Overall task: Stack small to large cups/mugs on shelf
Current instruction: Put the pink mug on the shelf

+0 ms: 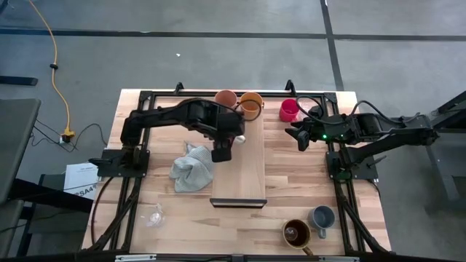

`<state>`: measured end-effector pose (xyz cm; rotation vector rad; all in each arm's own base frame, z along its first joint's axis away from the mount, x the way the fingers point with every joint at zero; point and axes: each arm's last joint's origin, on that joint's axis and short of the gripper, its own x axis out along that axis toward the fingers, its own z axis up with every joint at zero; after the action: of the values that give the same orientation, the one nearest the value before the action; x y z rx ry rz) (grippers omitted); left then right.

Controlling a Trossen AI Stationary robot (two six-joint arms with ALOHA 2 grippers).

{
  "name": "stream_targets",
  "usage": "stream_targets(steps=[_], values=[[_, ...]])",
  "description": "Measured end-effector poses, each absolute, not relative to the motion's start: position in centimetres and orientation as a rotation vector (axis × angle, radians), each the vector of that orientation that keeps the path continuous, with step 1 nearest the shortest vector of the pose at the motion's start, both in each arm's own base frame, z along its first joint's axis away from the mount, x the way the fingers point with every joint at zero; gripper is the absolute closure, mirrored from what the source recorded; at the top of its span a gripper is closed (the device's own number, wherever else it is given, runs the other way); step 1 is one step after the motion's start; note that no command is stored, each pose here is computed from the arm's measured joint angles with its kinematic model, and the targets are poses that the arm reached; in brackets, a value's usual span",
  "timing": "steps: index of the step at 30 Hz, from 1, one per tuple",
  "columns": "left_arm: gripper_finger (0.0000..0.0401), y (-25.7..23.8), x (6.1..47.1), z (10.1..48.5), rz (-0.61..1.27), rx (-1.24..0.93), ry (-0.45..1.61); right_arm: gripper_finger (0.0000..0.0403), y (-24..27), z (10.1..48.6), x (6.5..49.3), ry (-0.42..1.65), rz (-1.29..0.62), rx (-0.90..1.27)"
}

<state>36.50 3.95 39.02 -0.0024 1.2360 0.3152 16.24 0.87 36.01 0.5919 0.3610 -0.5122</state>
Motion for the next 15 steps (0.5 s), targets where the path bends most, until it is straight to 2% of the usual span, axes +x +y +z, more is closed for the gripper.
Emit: stream_targets(steps=[5, 8, 11, 15], values=[[0.0231, 3.5, 35.6, 41.1, 0.273, -0.116, 1.142, 0.0199, 0.9, 36.0, 16.3, 0.365, -0.5, 0.597], [0.0242, 2.5, 34.0, 42.7, 0.281, -0.16, 1.096, 0.0199, 1.1, 35.9, 16.8, 0.37, -0.484, 0.586], [0.0281, 1.0, 32.4, 44.8, 0.325, -0.122, 0.98, 0.0199, 1.3, 35.6, 17.6, 0.395, -0.459, 0.532], [0.0379, -0.2, 29.8, 47.8, 0.402, -0.1, 0.794, 0.0199, 1.6, 34.6, 19.1, 0.468, -0.437, 0.483]])
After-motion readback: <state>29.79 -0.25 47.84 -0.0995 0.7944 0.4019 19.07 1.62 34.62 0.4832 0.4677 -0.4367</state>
